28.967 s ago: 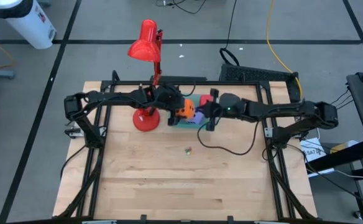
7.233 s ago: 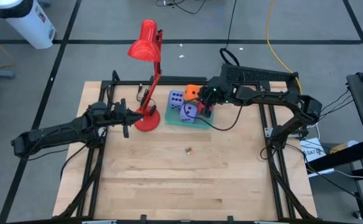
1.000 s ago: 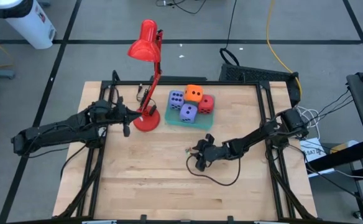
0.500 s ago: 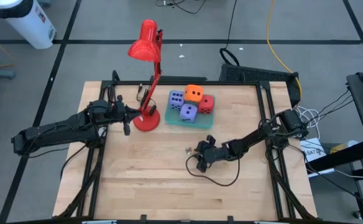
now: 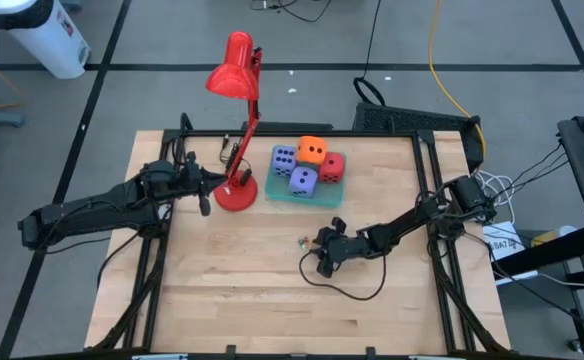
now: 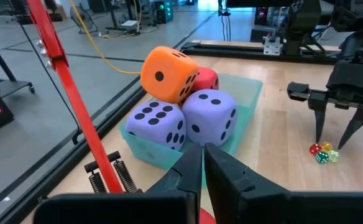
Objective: Pick & Place Dice
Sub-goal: Put the small yellow die into the blue bin
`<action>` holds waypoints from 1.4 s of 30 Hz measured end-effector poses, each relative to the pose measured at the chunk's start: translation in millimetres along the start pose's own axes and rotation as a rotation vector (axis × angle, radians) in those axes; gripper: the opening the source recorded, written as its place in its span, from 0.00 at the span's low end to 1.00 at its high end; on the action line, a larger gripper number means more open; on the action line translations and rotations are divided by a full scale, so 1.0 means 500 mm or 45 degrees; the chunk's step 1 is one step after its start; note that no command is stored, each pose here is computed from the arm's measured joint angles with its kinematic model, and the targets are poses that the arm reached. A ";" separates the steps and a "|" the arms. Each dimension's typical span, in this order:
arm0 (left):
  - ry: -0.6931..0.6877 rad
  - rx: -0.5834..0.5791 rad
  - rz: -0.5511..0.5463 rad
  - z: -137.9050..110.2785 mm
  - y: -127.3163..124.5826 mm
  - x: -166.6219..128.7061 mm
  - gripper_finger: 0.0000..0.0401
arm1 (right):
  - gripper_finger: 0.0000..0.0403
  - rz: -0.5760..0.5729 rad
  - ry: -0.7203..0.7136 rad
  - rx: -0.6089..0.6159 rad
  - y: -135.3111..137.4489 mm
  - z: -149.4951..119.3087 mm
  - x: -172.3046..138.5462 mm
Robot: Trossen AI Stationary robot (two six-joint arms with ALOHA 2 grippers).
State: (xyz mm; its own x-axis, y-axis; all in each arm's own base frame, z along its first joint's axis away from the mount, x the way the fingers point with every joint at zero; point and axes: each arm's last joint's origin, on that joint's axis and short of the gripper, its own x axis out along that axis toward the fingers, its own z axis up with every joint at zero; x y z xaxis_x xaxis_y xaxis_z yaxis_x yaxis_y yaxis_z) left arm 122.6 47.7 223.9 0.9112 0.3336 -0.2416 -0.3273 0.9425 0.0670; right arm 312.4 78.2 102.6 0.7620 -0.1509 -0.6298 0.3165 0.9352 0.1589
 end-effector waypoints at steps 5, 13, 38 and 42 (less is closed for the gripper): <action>-0.015 -0.004 0.000 0.002 0.000 0.000 0.08 | 0.35 0.018 -0.039 0.022 0.003 0.006 0.000; -0.015 -0.006 -0.019 0.002 -0.001 0.000 0.08 | 0.35 0.025 -0.039 0.116 0.006 0.005 -0.001; -0.072 -0.038 -0.067 0.011 -0.003 0.000 0.08 | 0.35 0.057 -0.092 0.093 0.012 -0.012 0.029; -0.074 -0.036 -0.078 0.011 -0.004 0.000 0.08 | 0.35 0.045 -0.083 0.095 0.013 -0.018 0.032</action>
State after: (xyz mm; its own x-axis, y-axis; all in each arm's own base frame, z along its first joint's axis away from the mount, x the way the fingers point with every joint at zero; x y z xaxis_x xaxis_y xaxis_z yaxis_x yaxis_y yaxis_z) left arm 124.5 45.7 229.1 0.9424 0.2769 -0.1876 -0.2770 0.9605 0.0262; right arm 321.5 84.6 86.7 0.8078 -0.1411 -0.5723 0.3281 0.9143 0.2377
